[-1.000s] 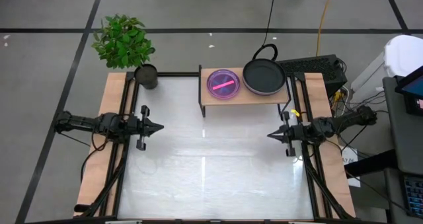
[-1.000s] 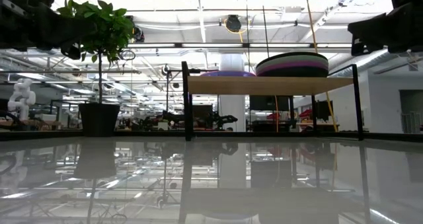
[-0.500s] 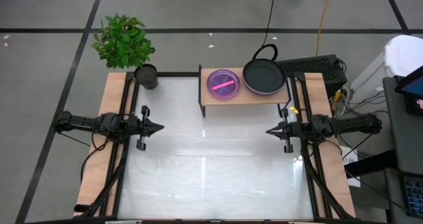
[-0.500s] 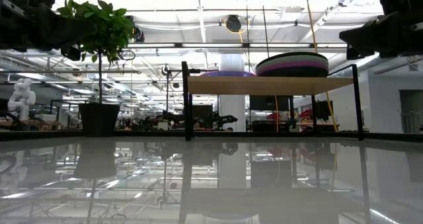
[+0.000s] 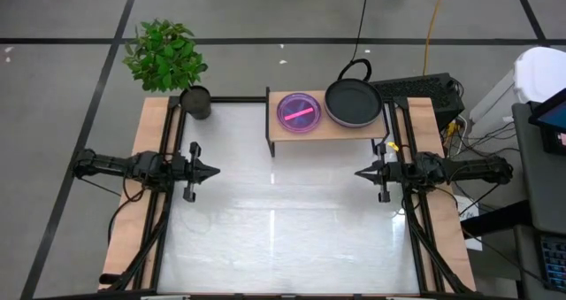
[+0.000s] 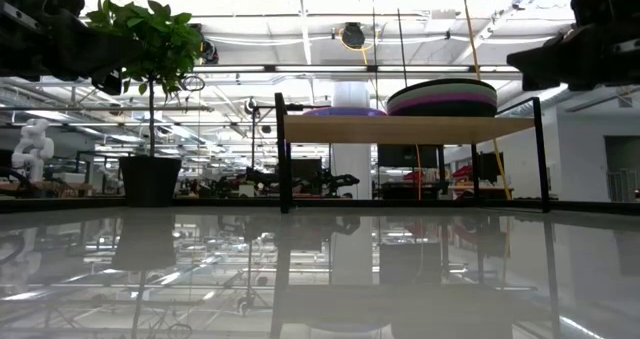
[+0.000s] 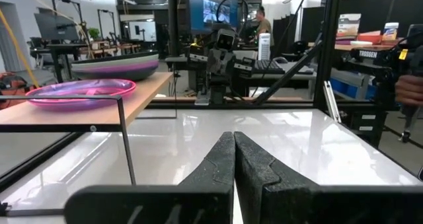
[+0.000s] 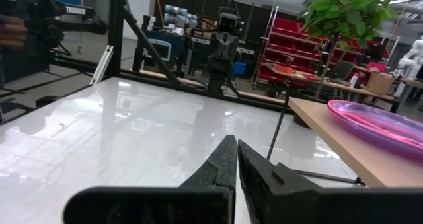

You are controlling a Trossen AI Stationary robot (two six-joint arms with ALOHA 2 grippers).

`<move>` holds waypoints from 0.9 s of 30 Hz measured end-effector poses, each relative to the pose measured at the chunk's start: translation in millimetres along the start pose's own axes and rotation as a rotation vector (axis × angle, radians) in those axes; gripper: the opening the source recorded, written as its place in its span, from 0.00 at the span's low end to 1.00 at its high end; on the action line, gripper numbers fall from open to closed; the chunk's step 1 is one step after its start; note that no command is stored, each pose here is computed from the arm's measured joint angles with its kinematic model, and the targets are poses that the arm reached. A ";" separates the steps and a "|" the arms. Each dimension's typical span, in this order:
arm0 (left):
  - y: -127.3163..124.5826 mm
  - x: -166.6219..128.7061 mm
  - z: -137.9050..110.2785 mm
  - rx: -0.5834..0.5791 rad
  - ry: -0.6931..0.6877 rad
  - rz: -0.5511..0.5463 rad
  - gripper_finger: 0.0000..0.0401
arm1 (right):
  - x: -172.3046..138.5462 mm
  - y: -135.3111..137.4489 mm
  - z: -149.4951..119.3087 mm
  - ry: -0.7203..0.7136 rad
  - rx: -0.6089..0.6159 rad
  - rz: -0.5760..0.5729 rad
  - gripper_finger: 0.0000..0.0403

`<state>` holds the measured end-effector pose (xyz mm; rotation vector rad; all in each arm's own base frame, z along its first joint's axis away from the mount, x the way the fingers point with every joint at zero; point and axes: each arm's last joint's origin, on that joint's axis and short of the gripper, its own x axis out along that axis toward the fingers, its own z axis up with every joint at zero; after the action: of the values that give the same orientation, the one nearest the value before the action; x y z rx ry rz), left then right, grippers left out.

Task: Place and stack plates onto a shelf
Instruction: Return to Home Position

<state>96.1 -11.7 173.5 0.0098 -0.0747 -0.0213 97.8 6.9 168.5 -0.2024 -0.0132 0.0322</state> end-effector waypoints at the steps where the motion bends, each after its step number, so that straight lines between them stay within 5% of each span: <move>1: 0.0 0.0 0.0 0.000 0.000 0.000 0.00 | 0.0 -0.5 -0.3 0.001 0.000 0.002 0.00; 27: 0.0 0.0 -0.6 0.010 0.006 -0.001 0.00 | -0.2 -11.2 -3.5 0.031 0.007 -0.095 0.00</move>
<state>96.1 -11.7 172.9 0.0202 -0.0689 -0.0214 97.9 -4.7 167.4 -0.1947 0.0086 -0.0660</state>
